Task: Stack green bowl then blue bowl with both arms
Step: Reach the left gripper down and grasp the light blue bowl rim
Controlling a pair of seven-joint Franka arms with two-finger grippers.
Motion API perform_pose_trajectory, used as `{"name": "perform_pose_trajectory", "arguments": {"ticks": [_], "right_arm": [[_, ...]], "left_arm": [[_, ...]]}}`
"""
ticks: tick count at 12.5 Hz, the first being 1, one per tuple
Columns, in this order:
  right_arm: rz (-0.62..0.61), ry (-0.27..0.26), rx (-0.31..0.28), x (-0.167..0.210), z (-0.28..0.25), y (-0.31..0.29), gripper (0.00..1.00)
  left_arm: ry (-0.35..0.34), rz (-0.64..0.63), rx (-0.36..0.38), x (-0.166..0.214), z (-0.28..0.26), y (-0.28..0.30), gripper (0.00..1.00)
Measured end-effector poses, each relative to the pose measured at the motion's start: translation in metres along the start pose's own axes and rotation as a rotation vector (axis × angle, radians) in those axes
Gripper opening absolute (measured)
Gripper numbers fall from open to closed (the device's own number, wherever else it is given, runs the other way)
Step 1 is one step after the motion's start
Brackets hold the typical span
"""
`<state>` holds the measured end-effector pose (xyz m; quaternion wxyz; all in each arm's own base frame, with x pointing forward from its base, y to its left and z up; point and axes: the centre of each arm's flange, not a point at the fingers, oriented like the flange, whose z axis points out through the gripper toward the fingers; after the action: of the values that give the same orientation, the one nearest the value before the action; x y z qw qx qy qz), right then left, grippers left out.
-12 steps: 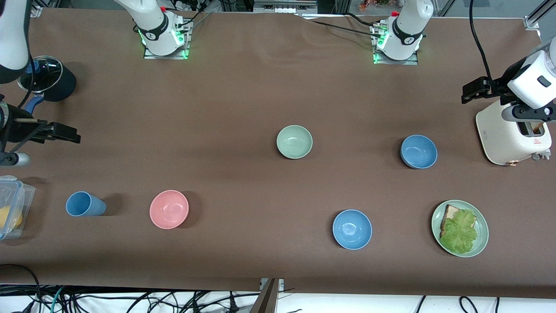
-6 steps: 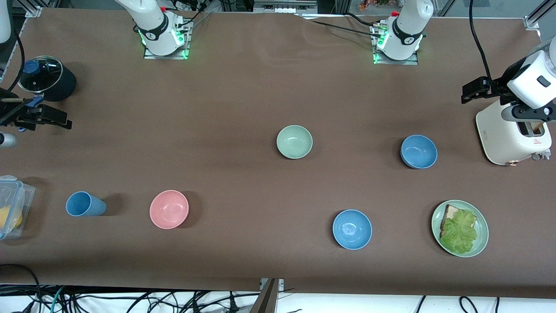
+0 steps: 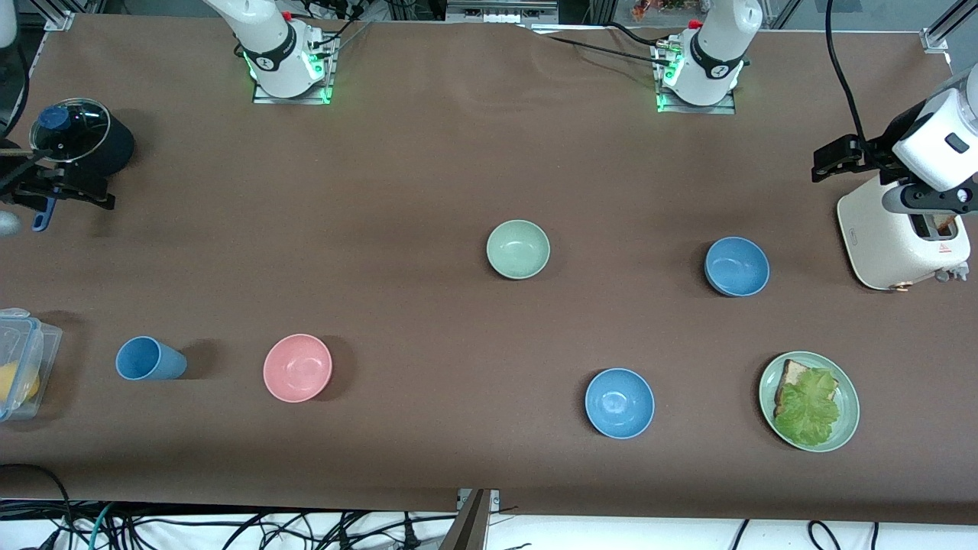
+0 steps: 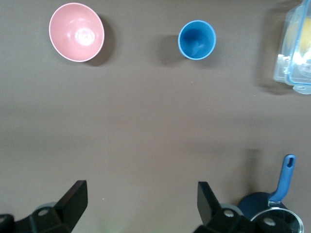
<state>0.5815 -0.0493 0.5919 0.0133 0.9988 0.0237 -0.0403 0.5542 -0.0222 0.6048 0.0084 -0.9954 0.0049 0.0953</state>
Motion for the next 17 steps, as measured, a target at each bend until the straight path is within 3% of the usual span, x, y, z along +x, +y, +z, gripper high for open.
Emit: {"name": "perform_pose_trajectory", "arguments": {"ticks": [5,7,9,11,13,17], "right_arm": [[-0.023,-0.004,-0.032,-0.001,0.002,0.000,1.00],[-0.026,-0.008,-0.035,0.001,0.005,0.000,1.00],[-0.031,-0.006,-0.036,0.002,0.005,-0.002,1.00],[-0.032,-0.006,-0.036,0.002,0.005,-0.002,1.00],[-0.032,-0.004,-0.037,0.002,0.005,-0.002,1.00],[-0.033,-0.001,-0.037,0.002,0.004,-0.002,1.00]], "left_arm": [[-0.007,-0.006,0.000,0.003,0.004,-0.003,1.00],[-0.044,-0.028,-0.001,0.017,0.023,-0.014,1.00],[-0.090,-0.074,-0.006,0.047,0.065,-0.043,1.00],[-0.061,-0.068,-0.025,0.067,0.110,-0.097,1.00],[-0.028,-0.063,-0.033,0.068,0.179,-0.126,1.00],[0.015,-0.056,-0.029,0.039,0.335,-0.114,1.00]]}}
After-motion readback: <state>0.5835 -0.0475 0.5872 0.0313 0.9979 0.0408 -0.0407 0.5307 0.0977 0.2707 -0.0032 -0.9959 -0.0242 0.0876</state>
